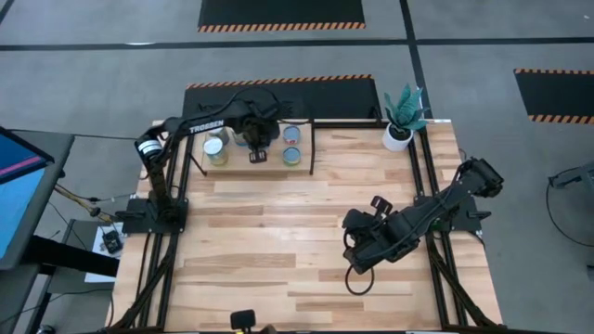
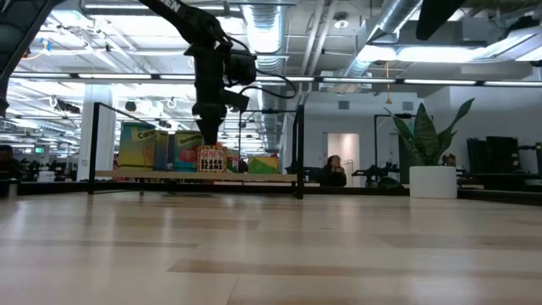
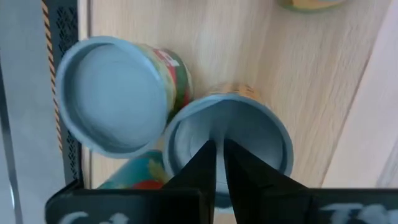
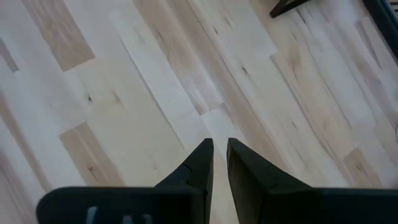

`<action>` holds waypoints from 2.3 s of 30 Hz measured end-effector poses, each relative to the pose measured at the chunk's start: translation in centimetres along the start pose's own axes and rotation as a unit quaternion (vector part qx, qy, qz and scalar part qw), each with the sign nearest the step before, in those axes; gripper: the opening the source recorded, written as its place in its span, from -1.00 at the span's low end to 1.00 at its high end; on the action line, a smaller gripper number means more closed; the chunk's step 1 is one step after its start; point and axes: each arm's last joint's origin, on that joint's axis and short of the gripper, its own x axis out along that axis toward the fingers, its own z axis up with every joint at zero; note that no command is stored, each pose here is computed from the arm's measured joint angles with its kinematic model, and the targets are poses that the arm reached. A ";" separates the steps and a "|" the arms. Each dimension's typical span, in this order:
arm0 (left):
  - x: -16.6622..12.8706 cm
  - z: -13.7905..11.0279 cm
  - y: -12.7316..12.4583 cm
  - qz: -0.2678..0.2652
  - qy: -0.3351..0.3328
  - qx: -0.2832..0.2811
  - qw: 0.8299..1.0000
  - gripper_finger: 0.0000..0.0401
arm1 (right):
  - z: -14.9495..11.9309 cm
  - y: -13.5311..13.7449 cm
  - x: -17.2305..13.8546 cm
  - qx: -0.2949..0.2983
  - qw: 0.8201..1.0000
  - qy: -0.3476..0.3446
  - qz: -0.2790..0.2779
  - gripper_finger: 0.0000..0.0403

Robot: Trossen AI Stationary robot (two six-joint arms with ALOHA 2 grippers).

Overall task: Pick and place cans onto a shelf
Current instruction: Adjust the black beans can on the shelf, then return to Home Position

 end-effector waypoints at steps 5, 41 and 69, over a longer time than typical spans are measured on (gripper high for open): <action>0.0 0.2 -0.4 -0.010 -0.004 0.003 1.000 -0.89 | 0.0 0.0 0.0 0.000 1.000 0.000 0.000 -0.65; -9.1 1.9 -4.1 0.038 0.042 0.039 0.998 -0.89 | 0.1 0.1 0.0 0.002 1.000 -0.002 0.003 -0.65; -12.3 -0.8 -23.9 -0.029 -0.101 0.095 0.990 -0.89 | -1.5 3.0 0.3 0.017 0.995 -0.044 0.088 -0.65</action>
